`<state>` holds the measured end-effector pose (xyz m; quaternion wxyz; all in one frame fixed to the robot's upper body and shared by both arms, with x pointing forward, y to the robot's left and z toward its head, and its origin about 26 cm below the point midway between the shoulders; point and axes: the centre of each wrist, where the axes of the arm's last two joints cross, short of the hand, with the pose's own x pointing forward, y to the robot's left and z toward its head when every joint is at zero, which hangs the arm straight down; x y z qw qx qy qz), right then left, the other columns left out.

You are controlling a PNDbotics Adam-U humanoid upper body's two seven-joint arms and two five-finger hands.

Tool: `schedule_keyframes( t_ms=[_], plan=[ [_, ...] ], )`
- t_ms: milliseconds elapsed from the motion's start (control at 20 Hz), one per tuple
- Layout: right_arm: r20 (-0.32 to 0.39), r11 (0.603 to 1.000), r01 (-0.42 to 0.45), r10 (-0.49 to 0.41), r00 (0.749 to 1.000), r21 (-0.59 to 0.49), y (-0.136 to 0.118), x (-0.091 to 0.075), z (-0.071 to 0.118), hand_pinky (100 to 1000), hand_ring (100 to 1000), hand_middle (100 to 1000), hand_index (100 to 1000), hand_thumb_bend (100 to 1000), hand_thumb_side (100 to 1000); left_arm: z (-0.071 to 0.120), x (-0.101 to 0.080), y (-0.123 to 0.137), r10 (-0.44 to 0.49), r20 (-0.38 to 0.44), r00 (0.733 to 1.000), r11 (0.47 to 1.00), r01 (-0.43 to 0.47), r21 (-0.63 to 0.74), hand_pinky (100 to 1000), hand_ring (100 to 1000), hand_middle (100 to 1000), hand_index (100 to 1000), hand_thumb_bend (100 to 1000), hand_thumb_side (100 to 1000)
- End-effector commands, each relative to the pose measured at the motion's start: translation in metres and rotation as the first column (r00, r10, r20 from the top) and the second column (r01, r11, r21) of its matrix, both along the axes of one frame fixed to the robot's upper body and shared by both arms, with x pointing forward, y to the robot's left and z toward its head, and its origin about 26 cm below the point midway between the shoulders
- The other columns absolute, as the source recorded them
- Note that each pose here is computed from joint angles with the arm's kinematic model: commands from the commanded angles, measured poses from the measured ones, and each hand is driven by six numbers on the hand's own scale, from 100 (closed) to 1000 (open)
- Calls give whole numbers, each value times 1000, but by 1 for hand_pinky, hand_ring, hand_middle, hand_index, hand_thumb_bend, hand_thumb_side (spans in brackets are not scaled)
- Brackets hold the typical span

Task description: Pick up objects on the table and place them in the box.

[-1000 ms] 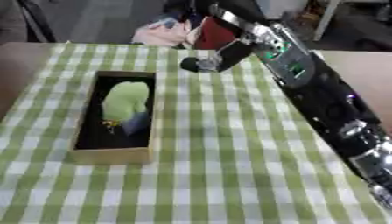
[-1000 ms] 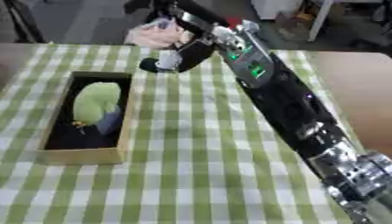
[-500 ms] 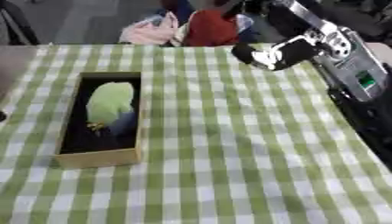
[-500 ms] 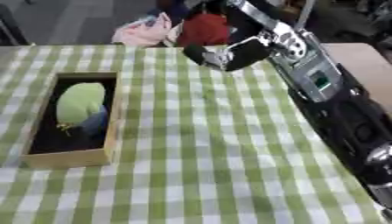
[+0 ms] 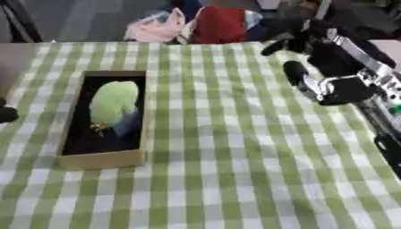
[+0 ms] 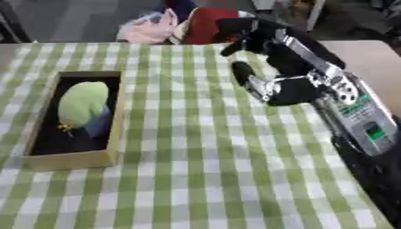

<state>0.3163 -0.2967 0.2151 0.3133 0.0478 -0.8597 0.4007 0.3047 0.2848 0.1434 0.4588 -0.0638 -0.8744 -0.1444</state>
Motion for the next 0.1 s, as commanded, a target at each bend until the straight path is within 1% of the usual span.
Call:
schedule_keyframes(
  t_ms=[50, 100],
  plan=[
    [5, 1000, 7, -7, 1000, 5, -1, -7, 0, 759, 1000, 754, 884, 100, 344, 2, -2, 6, 33, 12, 999, 999, -33, 20, 754, 687, 660, 693, 100, 899],
    [-7, 1000, 13, -13, 1000, 7, -1, -8, -5, 759, 1000, 753, 884, 100, 342, 1, -2, 6, 38, 9, 999, 999, -38, 23, 753, 684, 657, 693, 100, 900]
  ],
)
